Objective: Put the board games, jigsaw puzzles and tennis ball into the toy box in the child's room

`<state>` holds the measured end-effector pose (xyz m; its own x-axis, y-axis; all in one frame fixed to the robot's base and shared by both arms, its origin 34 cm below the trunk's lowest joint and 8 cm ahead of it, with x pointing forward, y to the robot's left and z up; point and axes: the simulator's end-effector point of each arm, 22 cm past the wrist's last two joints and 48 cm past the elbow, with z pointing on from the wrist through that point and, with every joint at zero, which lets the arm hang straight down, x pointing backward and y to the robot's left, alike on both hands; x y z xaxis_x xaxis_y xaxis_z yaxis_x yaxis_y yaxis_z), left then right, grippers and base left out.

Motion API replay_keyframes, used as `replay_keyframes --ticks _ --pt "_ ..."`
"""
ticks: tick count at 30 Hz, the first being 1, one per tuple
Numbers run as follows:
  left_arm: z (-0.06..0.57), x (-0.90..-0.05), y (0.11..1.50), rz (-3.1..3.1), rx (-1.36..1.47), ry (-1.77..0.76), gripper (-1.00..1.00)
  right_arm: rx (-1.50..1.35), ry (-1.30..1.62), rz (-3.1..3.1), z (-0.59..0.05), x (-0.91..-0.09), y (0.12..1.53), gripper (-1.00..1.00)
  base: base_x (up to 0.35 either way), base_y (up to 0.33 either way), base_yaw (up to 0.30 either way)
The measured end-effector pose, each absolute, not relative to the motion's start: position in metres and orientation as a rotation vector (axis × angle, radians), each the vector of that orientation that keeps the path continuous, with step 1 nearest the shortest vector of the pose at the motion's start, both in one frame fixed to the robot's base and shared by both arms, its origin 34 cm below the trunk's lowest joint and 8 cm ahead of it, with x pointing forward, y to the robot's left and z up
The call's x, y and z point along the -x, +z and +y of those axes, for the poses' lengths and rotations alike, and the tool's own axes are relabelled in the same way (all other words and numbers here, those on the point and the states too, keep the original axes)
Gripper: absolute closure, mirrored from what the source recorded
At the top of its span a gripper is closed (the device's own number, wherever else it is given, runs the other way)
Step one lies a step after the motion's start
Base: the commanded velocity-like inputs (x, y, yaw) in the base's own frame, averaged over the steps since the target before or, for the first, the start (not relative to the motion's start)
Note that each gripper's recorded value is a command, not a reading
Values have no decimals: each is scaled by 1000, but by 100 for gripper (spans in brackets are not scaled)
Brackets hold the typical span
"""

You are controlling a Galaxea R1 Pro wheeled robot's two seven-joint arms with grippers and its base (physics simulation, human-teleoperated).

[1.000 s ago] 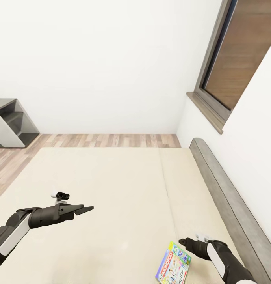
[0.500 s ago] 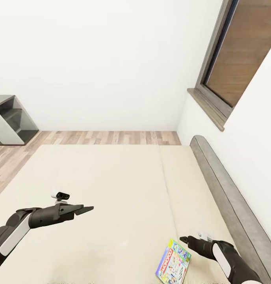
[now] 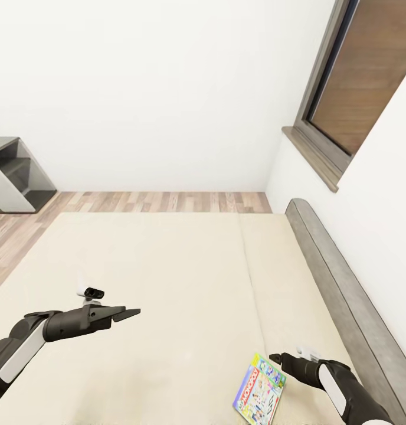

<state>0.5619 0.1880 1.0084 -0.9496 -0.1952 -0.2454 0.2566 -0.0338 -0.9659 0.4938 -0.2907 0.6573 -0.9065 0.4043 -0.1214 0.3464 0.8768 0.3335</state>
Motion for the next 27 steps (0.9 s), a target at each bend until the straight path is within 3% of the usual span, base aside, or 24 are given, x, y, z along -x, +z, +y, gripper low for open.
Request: replay_keyframes --ticks 27 --pt "188 -562 989 1960 -22 -2074 -100 -594 452 2900 -291 -479 641 -100 0 0 0"
